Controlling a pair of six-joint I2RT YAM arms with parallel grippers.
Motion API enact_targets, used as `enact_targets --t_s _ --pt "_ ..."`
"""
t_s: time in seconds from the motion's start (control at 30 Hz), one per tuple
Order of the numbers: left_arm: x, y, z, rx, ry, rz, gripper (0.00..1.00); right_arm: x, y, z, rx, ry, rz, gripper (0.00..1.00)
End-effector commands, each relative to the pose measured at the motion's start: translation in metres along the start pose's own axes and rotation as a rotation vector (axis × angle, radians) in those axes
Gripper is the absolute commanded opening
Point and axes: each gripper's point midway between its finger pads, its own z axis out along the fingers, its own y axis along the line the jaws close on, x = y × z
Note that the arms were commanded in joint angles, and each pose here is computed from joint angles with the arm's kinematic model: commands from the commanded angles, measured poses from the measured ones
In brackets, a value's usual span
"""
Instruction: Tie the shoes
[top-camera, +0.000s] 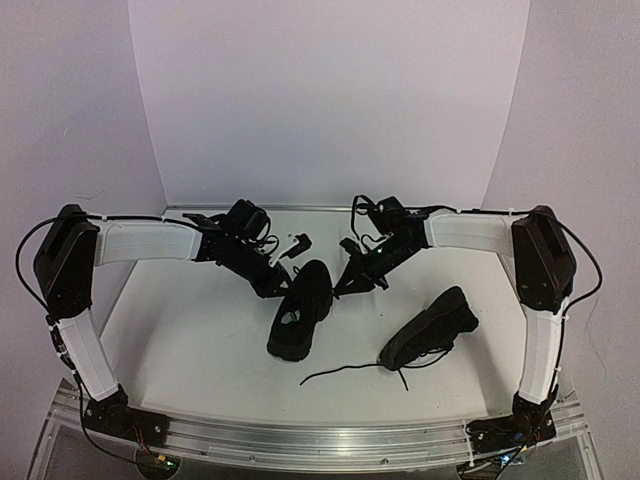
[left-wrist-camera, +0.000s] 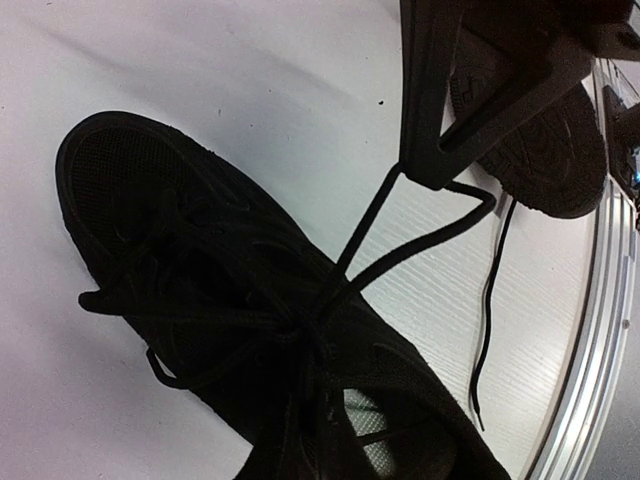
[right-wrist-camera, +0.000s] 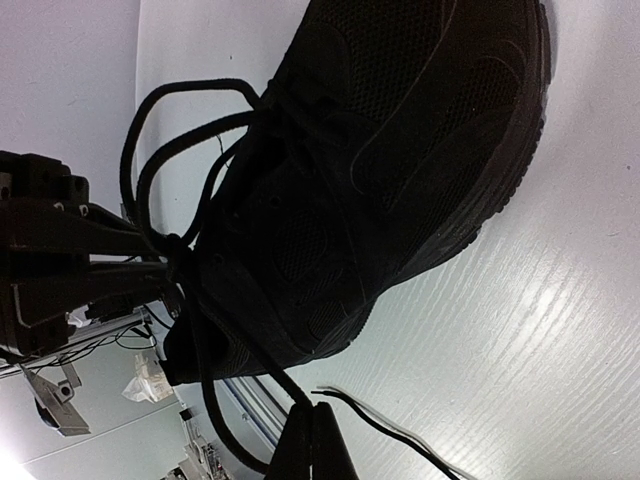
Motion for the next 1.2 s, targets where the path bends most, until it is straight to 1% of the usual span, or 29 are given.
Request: enact_targets --t_s 0.0,0.17,0.4,0.43,0.5,0.57,0.67,0.77,0.9,1.03,1.17 --pt "-0.017 -0.008 -0.026 -0.030 -0.048 0.038 0.01 -0.006 0.002 -0.003 0.011 -0.021 -0.017 0.00" --pt "0.000 -0.010 -0.034 -0.052 -0.026 0.018 0.00 -0.007 0.002 -0.004 0.011 -0.023 -0.017 0.00" --pt "0.018 -0.012 -0.034 -0.050 0.012 -0.004 0.00 -0.005 0.003 -0.004 0.009 -0.019 -0.018 0.00" --pt "0.017 -0.011 -0.035 -0.055 0.011 -0.003 0.02 -0.004 0.003 -0.004 0.008 -0.018 -0.019 0.00" --pt "0.006 -0.010 -0.039 -0.063 -0.018 -0.003 0.20 -0.003 0.005 -0.003 0.006 -0.015 -0.023 0.00" --pt "-0.012 -0.014 -0.043 -0.041 -0.070 -0.009 0.34 -0.001 0.007 -0.001 0.004 -0.010 -0.027 0.00" --pt "-0.035 -0.023 -0.045 0.022 -0.133 -0.046 0.43 0.002 0.010 0.003 0.004 -0.002 -0.032 0.00" --pt "-0.049 -0.027 -0.039 0.086 -0.163 -0.120 0.47 0.003 0.012 0.005 0.007 0.000 -0.036 0.00" --pt "-0.062 -0.019 -0.029 0.097 -0.174 -0.215 0.49 0.003 0.013 0.004 0.008 -0.002 -0.037 0.00" --pt "-0.070 -0.012 -0.017 0.111 -0.163 -0.284 0.50 0.003 0.014 0.004 0.007 -0.004 -0.040 0.00" --pt "-0.070 -0.004 -0.008 0.090 -0.147 -0.322 0.49 0.003 0.014 0.003 0.005 -0.005 -0.041 0.00"
